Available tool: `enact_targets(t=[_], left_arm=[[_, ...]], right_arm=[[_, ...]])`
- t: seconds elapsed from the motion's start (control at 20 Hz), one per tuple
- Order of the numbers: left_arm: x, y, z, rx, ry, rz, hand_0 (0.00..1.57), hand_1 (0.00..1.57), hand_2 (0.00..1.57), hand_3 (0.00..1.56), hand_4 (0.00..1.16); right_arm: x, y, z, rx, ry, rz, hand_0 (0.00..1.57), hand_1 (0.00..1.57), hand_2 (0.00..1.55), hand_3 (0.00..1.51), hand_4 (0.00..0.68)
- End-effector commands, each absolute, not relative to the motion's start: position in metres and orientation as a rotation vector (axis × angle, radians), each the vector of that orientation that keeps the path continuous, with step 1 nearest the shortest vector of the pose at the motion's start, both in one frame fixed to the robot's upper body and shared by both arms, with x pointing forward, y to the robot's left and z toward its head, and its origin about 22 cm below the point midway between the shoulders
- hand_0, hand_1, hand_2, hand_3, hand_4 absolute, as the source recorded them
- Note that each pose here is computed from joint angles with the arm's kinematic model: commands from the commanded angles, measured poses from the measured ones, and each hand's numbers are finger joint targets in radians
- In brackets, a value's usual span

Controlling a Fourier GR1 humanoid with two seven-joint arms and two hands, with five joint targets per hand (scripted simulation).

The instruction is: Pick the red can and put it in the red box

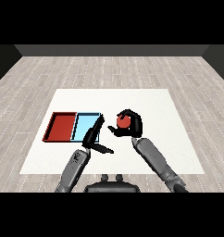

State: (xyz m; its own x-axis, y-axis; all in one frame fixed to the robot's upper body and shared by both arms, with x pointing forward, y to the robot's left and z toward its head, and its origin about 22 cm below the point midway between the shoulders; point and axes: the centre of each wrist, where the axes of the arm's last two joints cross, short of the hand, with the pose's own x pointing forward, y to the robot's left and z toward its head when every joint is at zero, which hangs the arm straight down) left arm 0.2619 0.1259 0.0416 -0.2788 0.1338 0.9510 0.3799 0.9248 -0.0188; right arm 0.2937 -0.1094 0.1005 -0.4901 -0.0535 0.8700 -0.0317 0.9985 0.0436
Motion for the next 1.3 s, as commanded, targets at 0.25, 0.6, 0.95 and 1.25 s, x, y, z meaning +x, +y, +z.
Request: enact_targets(t=[0.25,0.6,0.95,1.25], left_arm=[[0.261,0.092,0.019,-0.423,-1.757,-0.251,0.00,0.00,0.00,0.00,0.00],[0.269,0.081,0.019,-0.485,-1.721,-0.247,0.00,0.00,0.00,0.00,0.00],[0.278,0.093,0.012,-0.480,-1.705,-0.243,0.00,0.00,0.00,0.00,0.00],[0.276,0.081,0.021,-0.504,-1.749,-0.252,0.00,0.00,0.00,0.00,0.00]], right_arm=[[0.279,-0.102,0.098,0.086,-2.082,0.002,1.57,1.57,1.48,1.41,0.651],[0.287,-0.102,0.105,0.110,-2.102,0.013,1.57,1.57,1.47,1.41,0.637],[0.270,-0.075,0.097,0.174,-2.109,0.009,1.57,1.57,1.48,1.41,0.629],[0.282,-0.066,0.116,0.175,-2.120,0.040,1.57,1.57,1.48,1.41,0.657]])
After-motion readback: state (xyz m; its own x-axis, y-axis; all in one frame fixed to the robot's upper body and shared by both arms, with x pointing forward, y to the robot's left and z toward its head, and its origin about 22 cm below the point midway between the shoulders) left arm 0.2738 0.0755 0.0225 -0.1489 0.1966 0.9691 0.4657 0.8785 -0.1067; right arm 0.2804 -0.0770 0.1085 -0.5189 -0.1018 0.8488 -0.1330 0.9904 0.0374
